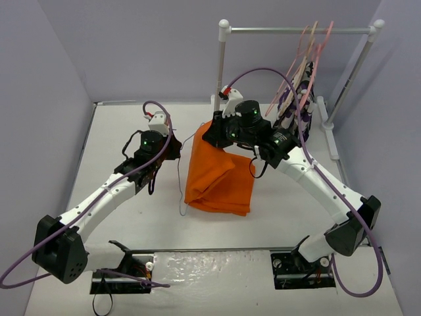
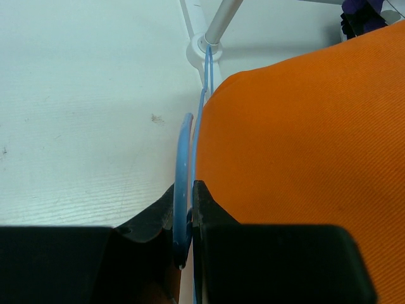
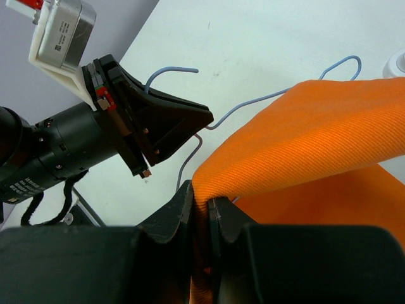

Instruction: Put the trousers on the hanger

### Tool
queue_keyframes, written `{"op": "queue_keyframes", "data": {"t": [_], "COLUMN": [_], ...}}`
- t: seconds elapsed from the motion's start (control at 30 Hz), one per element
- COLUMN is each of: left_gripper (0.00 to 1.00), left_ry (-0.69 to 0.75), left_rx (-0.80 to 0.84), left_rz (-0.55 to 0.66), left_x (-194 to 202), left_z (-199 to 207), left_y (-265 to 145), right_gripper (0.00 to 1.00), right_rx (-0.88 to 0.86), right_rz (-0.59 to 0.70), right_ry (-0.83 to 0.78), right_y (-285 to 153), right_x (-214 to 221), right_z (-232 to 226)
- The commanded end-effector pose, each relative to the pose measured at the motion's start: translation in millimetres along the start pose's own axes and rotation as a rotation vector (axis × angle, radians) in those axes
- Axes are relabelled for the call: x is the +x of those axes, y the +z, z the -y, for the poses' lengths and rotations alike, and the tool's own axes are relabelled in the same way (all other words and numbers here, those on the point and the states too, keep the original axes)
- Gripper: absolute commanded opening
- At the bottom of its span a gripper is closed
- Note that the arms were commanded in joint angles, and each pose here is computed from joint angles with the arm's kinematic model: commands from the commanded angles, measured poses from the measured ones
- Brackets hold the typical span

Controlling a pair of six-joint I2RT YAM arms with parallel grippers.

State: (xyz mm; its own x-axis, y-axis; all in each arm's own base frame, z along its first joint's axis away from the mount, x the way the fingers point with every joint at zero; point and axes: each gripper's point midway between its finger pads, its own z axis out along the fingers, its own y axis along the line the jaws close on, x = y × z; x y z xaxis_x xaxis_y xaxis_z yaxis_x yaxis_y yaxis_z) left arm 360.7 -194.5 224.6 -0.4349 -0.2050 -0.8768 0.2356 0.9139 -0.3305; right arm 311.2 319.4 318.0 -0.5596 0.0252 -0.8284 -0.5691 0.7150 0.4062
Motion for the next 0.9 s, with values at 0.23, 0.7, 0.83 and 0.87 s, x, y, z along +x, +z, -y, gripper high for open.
{"op": "queue_keyframes", "data": {"t": [0.23,0.7,0.83,0.87], "left_gripper": [0.0,0.0,0.0,0.0], "left_ry": [0.027,0.014,0.017,0.019], "left_rx": [-0.042,-0.166,-0.198,-0.205], "left_rz": [0.021,0.064,0.054,0.052], "left_x": [-39,-41,-32,-30], "left_z": [4,-29,-39,-42], "left_y": [-4,-18,-17,-17], "right_gripper": [0.0,0.0,0.0,0.0], "right_rx": [-0.106,-0.031,0.027,0.041], "right_rz": [0.23,0.209,0.149,0.135], "right_ry": [-0.085,-0.07,-0.045,-0.039], "right_y": [-13,-28,-28,-28], "right_x": [-70,-44,-8,1], "right_z": [-33,-4,22,27]}}
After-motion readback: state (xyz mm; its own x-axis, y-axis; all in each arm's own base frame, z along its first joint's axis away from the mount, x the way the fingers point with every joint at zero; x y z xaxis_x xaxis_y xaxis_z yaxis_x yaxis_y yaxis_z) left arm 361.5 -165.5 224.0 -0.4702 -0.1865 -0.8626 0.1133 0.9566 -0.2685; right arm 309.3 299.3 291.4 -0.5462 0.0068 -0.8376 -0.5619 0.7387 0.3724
